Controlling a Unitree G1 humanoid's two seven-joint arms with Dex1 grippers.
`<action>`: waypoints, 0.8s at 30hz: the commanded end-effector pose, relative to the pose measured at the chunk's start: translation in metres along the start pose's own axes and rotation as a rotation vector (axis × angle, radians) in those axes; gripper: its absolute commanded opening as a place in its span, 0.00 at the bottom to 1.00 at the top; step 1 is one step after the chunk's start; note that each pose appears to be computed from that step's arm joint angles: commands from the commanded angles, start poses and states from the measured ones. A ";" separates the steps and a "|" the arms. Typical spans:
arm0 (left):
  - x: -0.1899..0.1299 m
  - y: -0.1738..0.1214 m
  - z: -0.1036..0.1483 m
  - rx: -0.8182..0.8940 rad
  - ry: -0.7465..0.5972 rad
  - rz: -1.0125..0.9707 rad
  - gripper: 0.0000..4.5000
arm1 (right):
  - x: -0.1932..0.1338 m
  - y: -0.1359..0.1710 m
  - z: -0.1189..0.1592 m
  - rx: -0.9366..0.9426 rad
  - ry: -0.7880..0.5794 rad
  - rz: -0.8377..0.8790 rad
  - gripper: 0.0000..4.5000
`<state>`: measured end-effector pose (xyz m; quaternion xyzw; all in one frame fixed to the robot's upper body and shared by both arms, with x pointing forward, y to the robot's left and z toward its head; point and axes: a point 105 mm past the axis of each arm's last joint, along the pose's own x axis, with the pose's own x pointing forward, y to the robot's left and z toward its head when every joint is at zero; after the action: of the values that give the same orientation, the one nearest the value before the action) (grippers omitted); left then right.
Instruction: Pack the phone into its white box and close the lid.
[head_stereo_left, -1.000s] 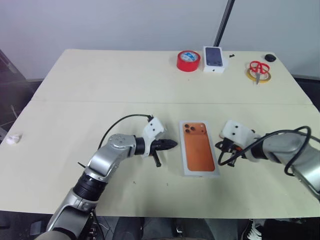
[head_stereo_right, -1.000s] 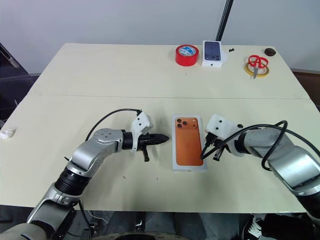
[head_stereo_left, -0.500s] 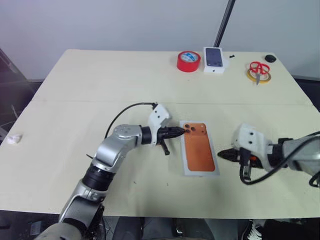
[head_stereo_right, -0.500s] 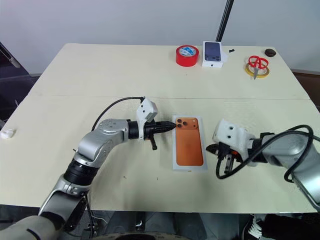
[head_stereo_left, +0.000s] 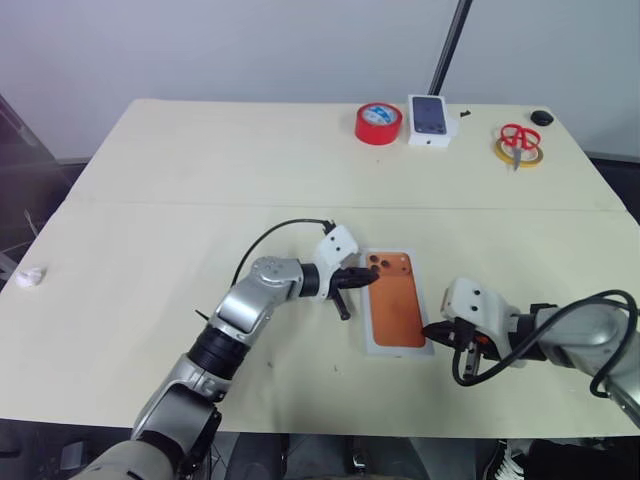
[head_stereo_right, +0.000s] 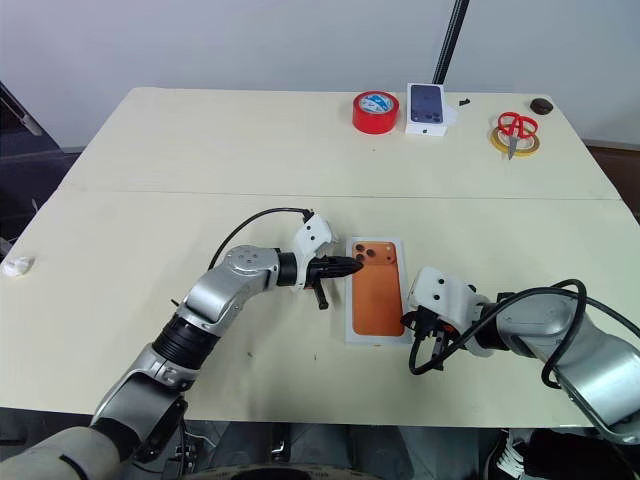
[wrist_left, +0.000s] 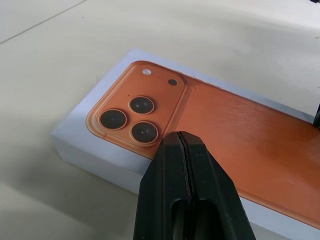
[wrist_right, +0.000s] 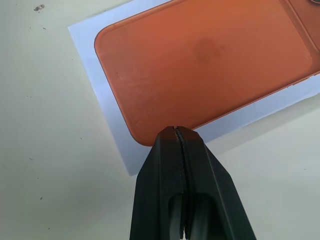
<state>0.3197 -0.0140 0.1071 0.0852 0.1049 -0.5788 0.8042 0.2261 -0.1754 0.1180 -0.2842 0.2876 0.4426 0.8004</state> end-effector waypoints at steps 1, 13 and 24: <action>-0.009 0.007 0.013 0.010 -0.063 0.041 0.00 | -0.008 -0.010 0.016 -0.038 -0.070 -0.058 0.00; -0.180 0.072 0.007 -0.034 -0.185 0.602 0.00 | -0.042 -0.111 0.037 0.155 -0.448 -0.442 0.00; -0.263 0.070 -0.026 -0.062 -0.106 0.863 0.00 | -0.009 -0.119 0.035 0.184 -0.477 -0.346 0.00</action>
<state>0.3052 0.2506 0.1378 0.0499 0.0630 -0.1959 0.9773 0.3309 -0.2134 0.1638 -0.1310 0.0969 0.3168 0.9344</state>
